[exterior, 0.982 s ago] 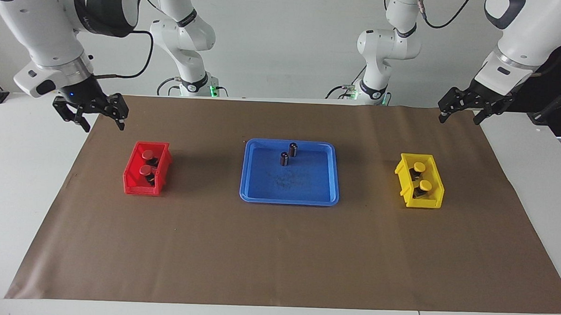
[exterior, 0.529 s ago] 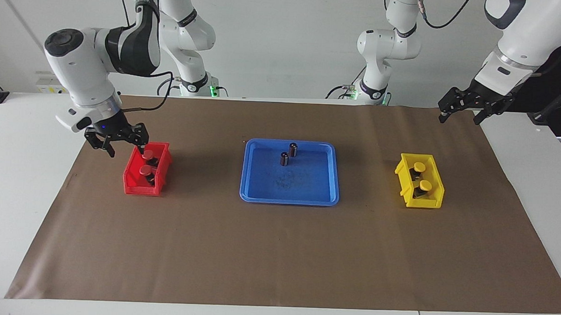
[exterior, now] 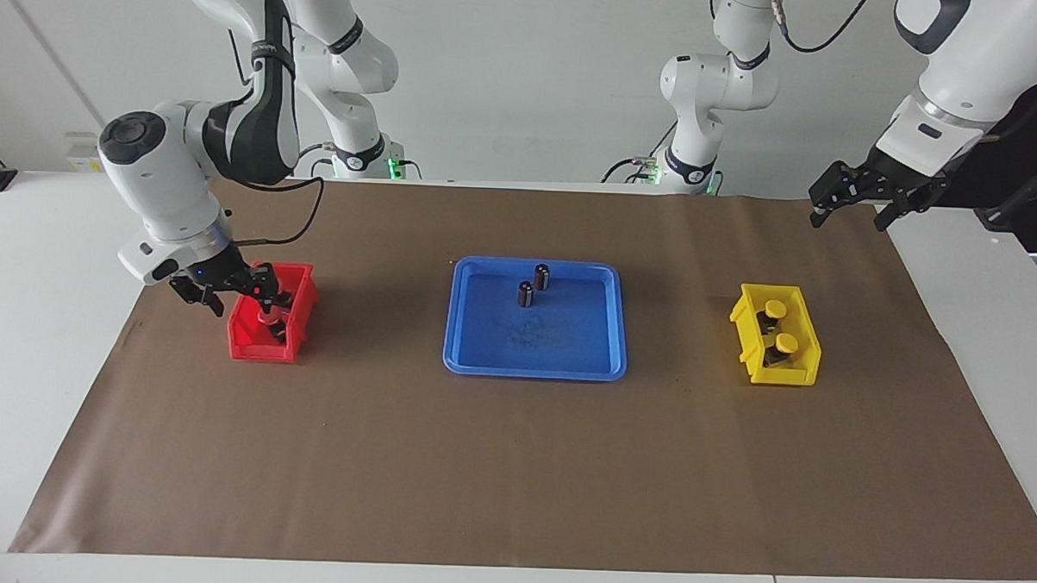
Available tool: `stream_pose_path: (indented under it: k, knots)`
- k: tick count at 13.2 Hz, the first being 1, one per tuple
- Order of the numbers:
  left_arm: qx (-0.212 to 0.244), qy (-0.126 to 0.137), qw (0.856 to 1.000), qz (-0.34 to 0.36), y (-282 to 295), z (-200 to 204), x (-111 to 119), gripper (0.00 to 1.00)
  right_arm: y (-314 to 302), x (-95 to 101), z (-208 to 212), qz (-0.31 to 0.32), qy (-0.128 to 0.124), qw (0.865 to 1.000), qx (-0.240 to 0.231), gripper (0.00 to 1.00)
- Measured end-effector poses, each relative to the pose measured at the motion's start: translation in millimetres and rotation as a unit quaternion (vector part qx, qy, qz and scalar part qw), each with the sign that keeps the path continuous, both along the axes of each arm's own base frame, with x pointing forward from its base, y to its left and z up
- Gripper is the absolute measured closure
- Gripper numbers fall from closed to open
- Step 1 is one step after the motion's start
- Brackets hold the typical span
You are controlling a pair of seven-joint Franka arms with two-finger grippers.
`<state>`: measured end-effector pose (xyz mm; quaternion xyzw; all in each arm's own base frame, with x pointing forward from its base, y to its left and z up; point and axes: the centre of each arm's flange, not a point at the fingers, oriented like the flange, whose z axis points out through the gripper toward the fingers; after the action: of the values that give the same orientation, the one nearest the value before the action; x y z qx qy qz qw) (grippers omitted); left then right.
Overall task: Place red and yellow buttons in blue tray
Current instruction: 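Reach the right gripper down to a red button in the red holder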
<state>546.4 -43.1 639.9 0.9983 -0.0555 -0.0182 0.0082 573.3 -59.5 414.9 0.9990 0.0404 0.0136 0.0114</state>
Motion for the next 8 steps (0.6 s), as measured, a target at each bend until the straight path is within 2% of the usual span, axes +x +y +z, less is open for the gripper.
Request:
stream_pose_path:
  k: [1, 8]
  knots:
    - [0.000, 0.000, 1.000, 0.000, 0, 0, 0, 0.00, -3, -2.3, -7, -0.008, 0.000, 1.000, 0.000, 0.26]
    - [0.000, 0.004, 1.000, 0.000, 0, -3, 0, 0.00, -5, -6.8, -33, -0.031, 0.009, 0.999, 0.016, 0.26]
